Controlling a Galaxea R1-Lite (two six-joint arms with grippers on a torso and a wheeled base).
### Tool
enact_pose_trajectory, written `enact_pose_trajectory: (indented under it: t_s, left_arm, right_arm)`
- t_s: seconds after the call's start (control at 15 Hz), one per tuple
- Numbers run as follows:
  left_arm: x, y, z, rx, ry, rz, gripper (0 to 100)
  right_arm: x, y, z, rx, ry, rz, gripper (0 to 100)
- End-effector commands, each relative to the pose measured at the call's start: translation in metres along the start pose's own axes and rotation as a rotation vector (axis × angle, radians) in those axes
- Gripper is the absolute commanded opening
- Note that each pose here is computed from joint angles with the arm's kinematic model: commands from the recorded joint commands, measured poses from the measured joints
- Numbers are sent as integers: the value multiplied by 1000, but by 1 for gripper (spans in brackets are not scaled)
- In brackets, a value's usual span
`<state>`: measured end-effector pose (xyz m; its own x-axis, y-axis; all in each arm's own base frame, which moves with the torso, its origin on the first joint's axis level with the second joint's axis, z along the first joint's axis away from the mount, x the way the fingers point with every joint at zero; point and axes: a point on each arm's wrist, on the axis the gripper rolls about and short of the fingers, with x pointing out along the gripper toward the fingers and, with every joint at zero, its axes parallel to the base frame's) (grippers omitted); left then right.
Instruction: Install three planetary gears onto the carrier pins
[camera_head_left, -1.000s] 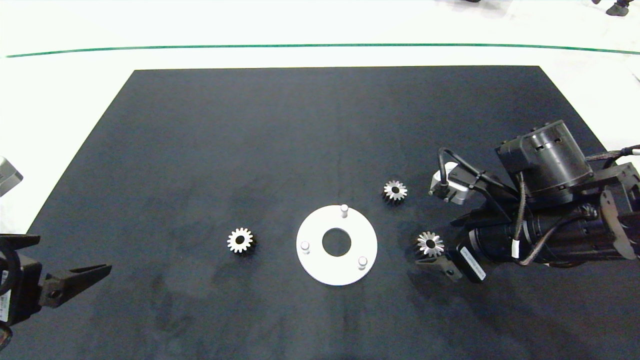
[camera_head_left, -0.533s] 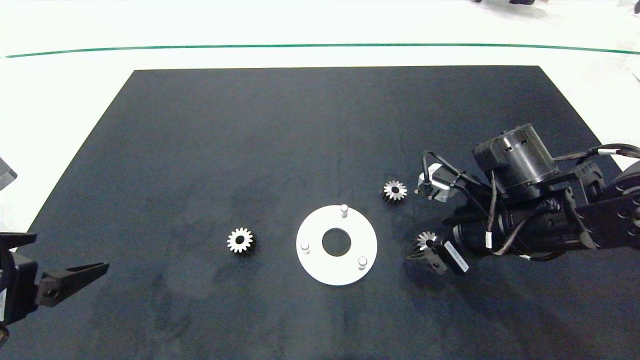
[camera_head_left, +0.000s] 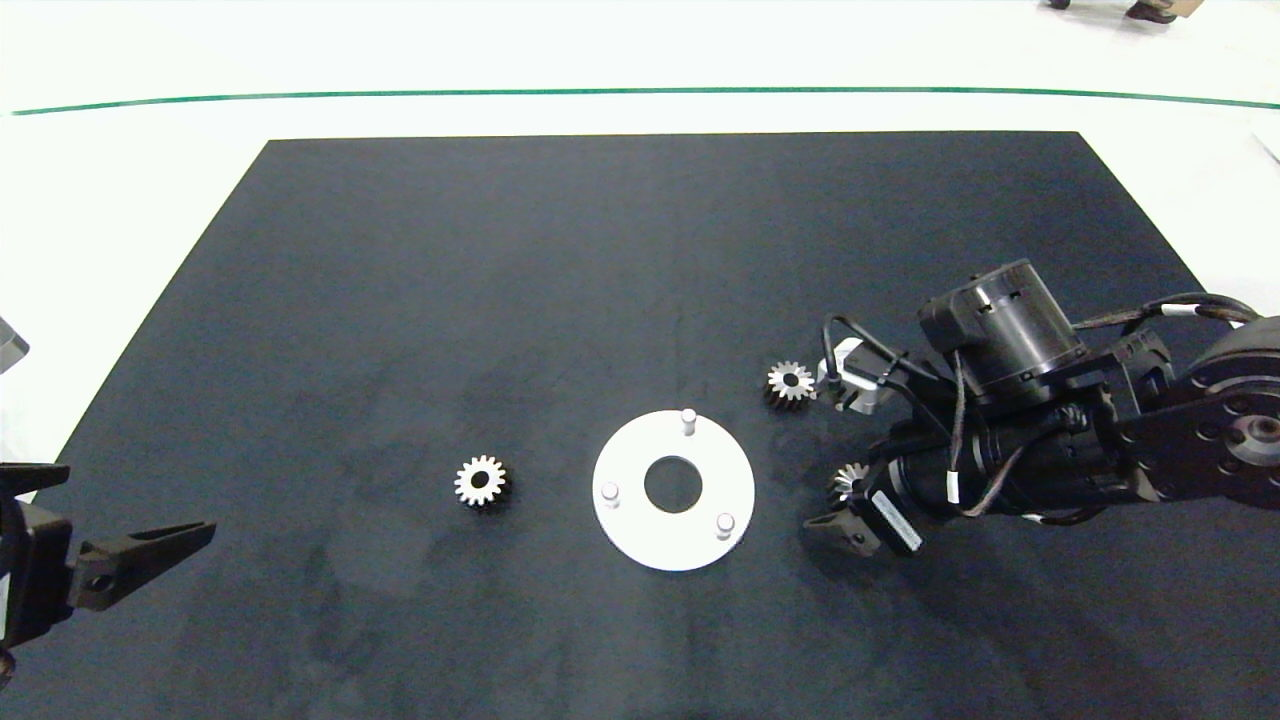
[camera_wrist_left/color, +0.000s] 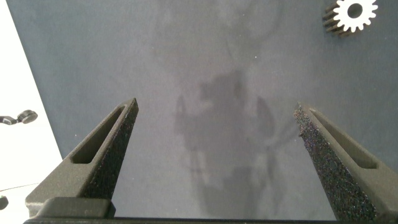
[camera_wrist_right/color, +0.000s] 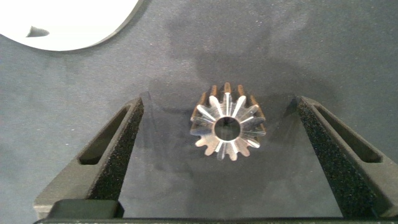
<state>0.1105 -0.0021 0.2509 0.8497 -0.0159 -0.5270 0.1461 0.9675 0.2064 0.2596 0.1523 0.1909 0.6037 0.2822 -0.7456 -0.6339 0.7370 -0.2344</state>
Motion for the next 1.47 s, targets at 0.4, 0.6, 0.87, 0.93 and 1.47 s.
enact_pose_trajectory:
  t_s: [0.4, 0.6, 0.87, 0.93, 1.47]
  left_arm:
    - [0, 1, 0, -4, 2, 9, 100]
    - [0, 3, 1, -9, -2, 18, 100]
    - [0, 3, 1, -10, -1, 19, 100]
    - [0, 3, 1, -11, -1, 22, 100]
    - [0, 4, 1, -18, -8, 30, 100]
  right_arm:
    - [-1, 0, -1, -21, 9, -19, 82]
    - [-1, 1, -1, -23, 11, -15, 76]
    - [-1, 3, -1, -28, 12, -11, 69]
    - [-1, 4, -1, -31, 11, -8, 67]
    - [-1, 3, -4, -28, 34, -7, 51]
